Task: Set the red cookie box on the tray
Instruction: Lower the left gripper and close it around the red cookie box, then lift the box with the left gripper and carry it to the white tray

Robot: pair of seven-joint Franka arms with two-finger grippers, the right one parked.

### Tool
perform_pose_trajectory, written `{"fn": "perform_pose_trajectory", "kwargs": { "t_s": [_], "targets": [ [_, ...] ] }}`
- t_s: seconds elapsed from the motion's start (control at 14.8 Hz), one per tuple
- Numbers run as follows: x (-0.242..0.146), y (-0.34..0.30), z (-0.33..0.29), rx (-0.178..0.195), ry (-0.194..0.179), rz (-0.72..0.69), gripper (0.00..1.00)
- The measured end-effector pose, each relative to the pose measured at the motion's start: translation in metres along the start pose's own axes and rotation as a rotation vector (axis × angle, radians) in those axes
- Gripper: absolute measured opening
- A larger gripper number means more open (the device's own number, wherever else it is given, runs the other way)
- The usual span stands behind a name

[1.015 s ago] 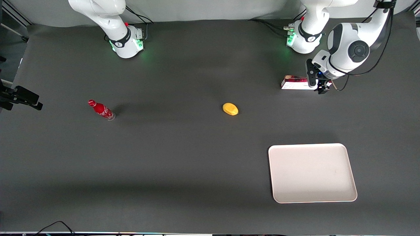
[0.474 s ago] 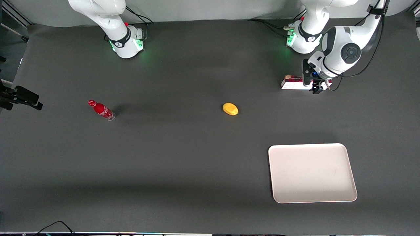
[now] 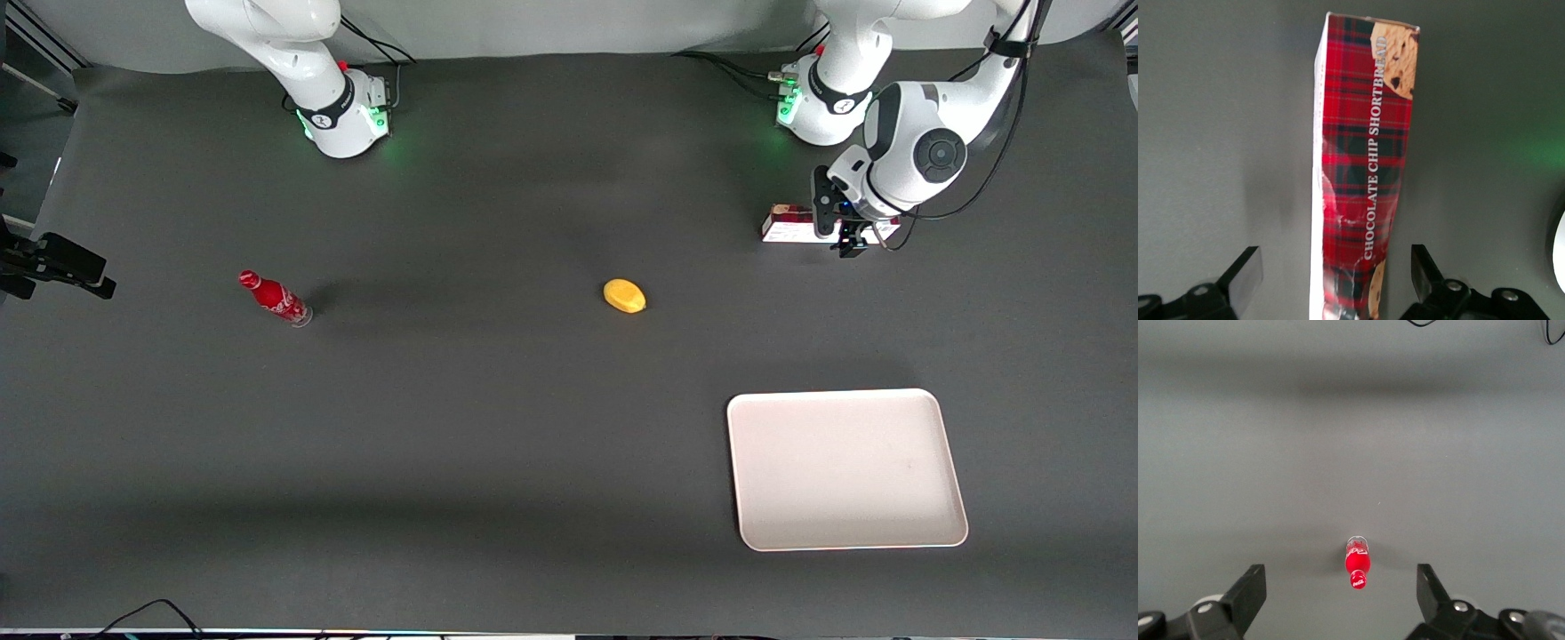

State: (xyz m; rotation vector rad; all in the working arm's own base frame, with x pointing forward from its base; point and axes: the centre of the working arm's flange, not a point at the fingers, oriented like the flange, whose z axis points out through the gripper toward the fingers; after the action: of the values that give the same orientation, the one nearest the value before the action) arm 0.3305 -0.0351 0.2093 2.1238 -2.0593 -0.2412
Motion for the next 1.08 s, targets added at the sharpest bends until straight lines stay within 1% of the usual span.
{"fn": "perform_pose_trajectory", "kwargs": {
  "t_s": [0.14, 0.2, 0.27, 0.34, 0.54, 0.61, 0.68, 0.74, 0.88, 0.95, 1.08],
  "targets": [
    [-0.0001, 0.0006, 0.0050, -0.009, 0.001, -0.001, 0.98],
    [-0.0001, 0.0008, 0.0065, -0.014, 0.001, -0.001, 0.90],
    [-0.0001, 0.0010, 0.0077, -0.017, 0.001, 0.001, 0.76],
    [-0.0002, 0.0011, 0.0085, -0.019, 0.001, 0.003, 0.65],
    [-0.0002, 0.0014, 0.0107, -0.026, 0.000, 0.007, 0.35],
    [-0.0002, 0.0016, 0.0112, -0.028, 0.001, 0.005, 0.23],
    [-0.0005, 0.0018, 0.0116, -0.031, 0.011, -0.007, 0.15],
    [-0.0009, 0.0023, 0.0119, -0.038, 0.023, -0.025, 0.12],
    [-0.0010, 0.0036, 0.0128, -0.055, 0.039, -0.045, 0.12],
    [-0.0009, 0.0035, 0.0126, -0.058, 0.045, -0.052, 0.12],
    [-0.0003, 0.0010, 0.0097, -0.063, 0.068, -0.081, 0.12]
  ]
}}
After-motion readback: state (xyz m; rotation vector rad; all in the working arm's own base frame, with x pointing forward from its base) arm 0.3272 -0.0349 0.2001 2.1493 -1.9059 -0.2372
